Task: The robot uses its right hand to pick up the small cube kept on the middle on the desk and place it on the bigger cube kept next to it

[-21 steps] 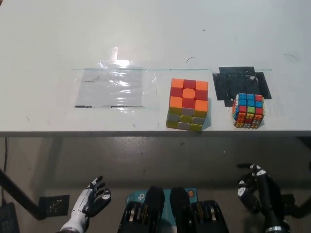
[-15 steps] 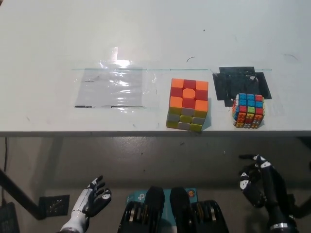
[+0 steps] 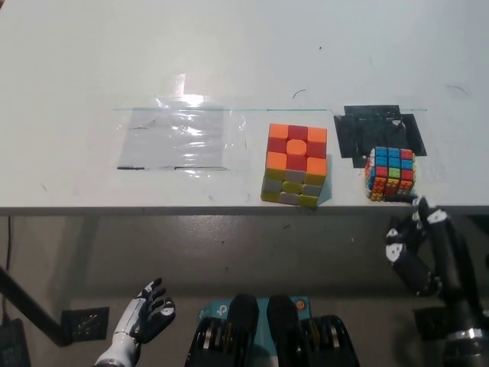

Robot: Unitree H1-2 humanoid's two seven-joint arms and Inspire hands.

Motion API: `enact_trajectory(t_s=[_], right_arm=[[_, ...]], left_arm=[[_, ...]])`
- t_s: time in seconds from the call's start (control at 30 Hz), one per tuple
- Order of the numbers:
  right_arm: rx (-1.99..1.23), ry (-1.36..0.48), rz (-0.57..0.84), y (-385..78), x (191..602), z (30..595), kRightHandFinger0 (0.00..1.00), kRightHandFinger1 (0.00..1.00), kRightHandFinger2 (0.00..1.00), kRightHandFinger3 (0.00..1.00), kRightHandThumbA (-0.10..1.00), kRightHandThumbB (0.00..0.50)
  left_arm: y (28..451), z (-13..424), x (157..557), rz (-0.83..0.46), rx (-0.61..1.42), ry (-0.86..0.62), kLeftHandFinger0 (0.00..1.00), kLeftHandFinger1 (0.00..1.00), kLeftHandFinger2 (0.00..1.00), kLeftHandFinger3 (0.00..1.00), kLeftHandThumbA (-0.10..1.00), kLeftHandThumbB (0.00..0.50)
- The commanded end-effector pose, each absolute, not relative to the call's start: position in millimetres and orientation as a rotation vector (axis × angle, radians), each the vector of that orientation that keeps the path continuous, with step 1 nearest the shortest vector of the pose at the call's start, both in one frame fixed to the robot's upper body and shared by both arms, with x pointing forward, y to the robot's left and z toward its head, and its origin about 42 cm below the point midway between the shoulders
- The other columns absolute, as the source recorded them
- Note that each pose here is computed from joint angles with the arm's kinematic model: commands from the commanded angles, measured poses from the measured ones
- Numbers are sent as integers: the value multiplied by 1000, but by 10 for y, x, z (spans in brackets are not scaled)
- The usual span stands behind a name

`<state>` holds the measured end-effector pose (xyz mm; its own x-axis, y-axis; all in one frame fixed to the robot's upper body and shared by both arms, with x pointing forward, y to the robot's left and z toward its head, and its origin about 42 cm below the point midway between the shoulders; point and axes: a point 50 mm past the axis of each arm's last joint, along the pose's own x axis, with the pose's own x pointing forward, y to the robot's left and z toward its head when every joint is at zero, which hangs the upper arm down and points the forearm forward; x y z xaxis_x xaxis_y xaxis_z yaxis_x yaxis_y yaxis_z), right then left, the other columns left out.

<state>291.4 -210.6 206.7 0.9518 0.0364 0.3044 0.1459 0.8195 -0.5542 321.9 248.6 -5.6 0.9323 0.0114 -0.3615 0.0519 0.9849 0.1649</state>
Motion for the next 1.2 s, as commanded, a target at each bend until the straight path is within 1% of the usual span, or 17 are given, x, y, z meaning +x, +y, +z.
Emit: enact_trajectory(t_s=[0.0, 0.07, 0.13, 0.17, 0.2, 0.23, 0.27, 0.3, 0.33, 0.37, 0.4, 0.6, 0.67, 0.77, 0.93, 1.03, 1.17], right_arm=[[-639, -374, -21, -2145, 2942, 2438, 237, 277, 392, 714, 248, 119], [-663, -416, -8, -2182, 2974, 2592, 251, 298, 433, 749, 269, 136], [-690, -480, 4, -2218, 3036, 2738, 227, 288, 440, 766, 268, 170], [-722, -487, 5, -2235, 3060, 2795, 284, 363, 476, 797, 320, 189], [-745, -487, 8, -2243, 3076, 2850, 365, 483, 534, 846, 368, 205], [-770, -494, 11, -2240, 3100, 2903, 421, 546, 561, 900, 395, 229], [-803, -492, 23, -2247, 3119, 2945, 545, 674, 698, 979, 431, 240], [-827, -493, 37, -2252, 3139, 2958, 691, 884, 925, 1000, 506, 268], [-865, -494, 58, -2259, 3166, 2976, 787, 996, 1000, 1000, 536, 284], [-866, -493, 59, -2258, 3166, 2977, 795, 1000, 1000, 1000, 538, 285], [-942, -502, 104, -2268, 3229, 2991, 1000, 1000, 1000, 1000, 645, 303], [-1040, -455, 145, -2255, 3446, 3002, 1000, 1000, 1000, 1000, 769, 443], [-1055, -451, 152, -2245, 3493, 2994, 1000, 1000, 1000, 1000, 787, 455], [-1065, -411, 183, -2221, 3605, 2975, 1000, 1000, 1000, 1000, 794, 500], [-1102, -384, 221, -2169, 3781, 2886, 1000, 1000, 1000, 1000, 814, 500], [-1102, -349, 243, -2168, 3925, 2836, 1000, 1000, 1000, 1000, 790, 500], [-1116, -321, 250, -2188, 4069, 2852, 1000, 1000, 1000, 1000, 764, 499]], left_arm=[[2516, 33, 3293, -12, 173, 307, 1000, 1000, 1000, 1000, 283, 318], [2516, 26, 3297, -11, 180, 308, 1000, 1000, 1000, 1000, 282, 309], [2527, 8, 3285, -12, 187, 305, 1000, 1000, 1000, 1000, 279, 302], [2527, 9, 3280, -11, 175, 302, 1000, 1000, 1000, 1000, 272, 304], [2521, 15, 3281, -6, 175, 300, 1000, 1000, 1000, 1000, 261, 308], [2529, 9, 3275, -9, 179, 303, 1000, 1000, 1000, 1000, 279, 306], [2531, 9, 3277, -10, 192, 308, 1000, 1000, 1000, 1000, 293, 309], [2531, 9, 3277, -12, 197, 305, 1000, 1000, 1000, 1000, 301, 306], [2527, -2, 3264, -14, 203, 302, 1000, 1000, 1000, 1000, 304, 306], [2527, -2, 3264, -14, 203, 302, 1000, 1000, 1000, 1000, 304, 306], [2533, -3, 3265, -20, 215, 305, 1000, 1000, 1000, 1000, 333, 309], [2537, 7, 3280, -13, 201, 298, 1000, 1000, 1000, 1000, 299, 300], [2542, 5, 3294, -14, 192, 291, 1000, 1000, 1000, 1000, 286, 302], [2547, 27, 3302, -12, 180, 296, 1000, 1000, 1000, 1000, 279, 304], [2540, 38, 3309, -15, 194, 299, 1000, 1000, 1000, 1000, 297, 310], [2540, 43, 3305, -11, 178, 299, 1000, 1000, 1000, 1000, 271, 308], [2540, 51, 3299, -13, 191, 302, 1000, 1000, 1000, 1000, 294, 307]])
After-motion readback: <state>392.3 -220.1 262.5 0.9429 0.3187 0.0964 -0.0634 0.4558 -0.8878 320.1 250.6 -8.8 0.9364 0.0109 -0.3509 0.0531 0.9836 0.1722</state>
